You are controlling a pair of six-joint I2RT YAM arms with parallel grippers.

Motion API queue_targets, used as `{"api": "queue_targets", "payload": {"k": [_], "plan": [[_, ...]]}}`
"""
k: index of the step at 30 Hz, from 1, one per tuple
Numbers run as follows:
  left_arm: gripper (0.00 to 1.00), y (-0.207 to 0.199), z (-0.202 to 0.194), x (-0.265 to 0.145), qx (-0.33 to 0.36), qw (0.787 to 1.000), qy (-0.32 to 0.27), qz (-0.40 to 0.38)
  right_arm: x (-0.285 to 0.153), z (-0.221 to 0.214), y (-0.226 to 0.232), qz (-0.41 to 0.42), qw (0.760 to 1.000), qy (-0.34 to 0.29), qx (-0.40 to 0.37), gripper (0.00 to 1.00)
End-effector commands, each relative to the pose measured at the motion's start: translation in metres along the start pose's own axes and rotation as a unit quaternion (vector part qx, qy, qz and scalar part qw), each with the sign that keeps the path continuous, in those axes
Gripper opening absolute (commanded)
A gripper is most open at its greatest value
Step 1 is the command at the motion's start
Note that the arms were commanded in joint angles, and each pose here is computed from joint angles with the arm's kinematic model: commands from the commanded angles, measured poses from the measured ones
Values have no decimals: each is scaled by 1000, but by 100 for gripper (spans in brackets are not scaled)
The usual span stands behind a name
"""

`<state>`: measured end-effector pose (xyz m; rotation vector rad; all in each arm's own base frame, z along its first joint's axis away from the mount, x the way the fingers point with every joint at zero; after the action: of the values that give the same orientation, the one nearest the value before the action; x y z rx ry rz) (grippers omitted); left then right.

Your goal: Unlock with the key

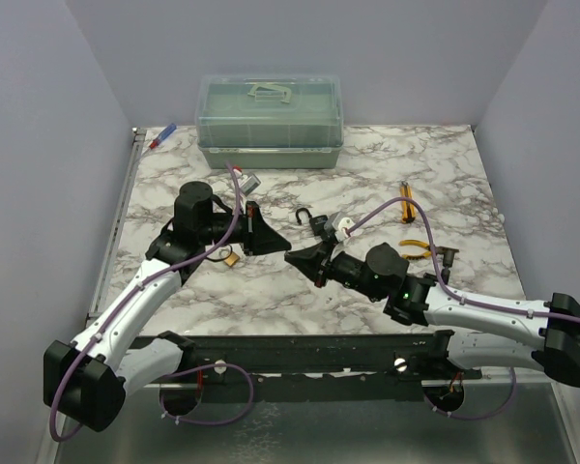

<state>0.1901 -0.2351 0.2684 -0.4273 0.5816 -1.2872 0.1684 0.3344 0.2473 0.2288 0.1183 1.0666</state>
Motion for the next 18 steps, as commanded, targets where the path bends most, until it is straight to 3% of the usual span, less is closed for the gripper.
{"api": "queue_targets", "payload": {"k": [1, 3, 6, 9, 13, 18], "plan": [[0, 6, 9, -4, 13, 999, -28, 40, 4, 16, -1, -17, 1000, -21, 13, 1], [0, 14, 12, -5, 9, 997, -34, 70, 2, 16, -6, -37, 999, -17, 22, 8], [0, 32, 16, -8, -8, 991, -46, 122, -2, 13, -11, -52, 998, -7, 24, 33], [0, 50, 20, -12, -32, 981, -63, 180, -9, 7, -17, -71, 997, 9, 18, 48], [0, 72, 26, -21, -81, 958, -105, 255, -21, 4, -25, -90, 996, 17, 3, 53], [0, 100, 28, -38, -162, 905, -156, 361, -19, 12, -27, -88, 995, 7, -41, 54]]}}
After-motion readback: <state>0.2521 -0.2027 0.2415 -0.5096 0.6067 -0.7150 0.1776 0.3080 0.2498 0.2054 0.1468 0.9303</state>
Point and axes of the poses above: each gripper's point midway between its finger pads, its own x axis out along the fingers, its own y axis along the line the jaws close on, z = x × y, the point moved 2 cm from there along -x, back along the fingers, and after that the axes turned 5 degrees about x, right-handed, at the moved point
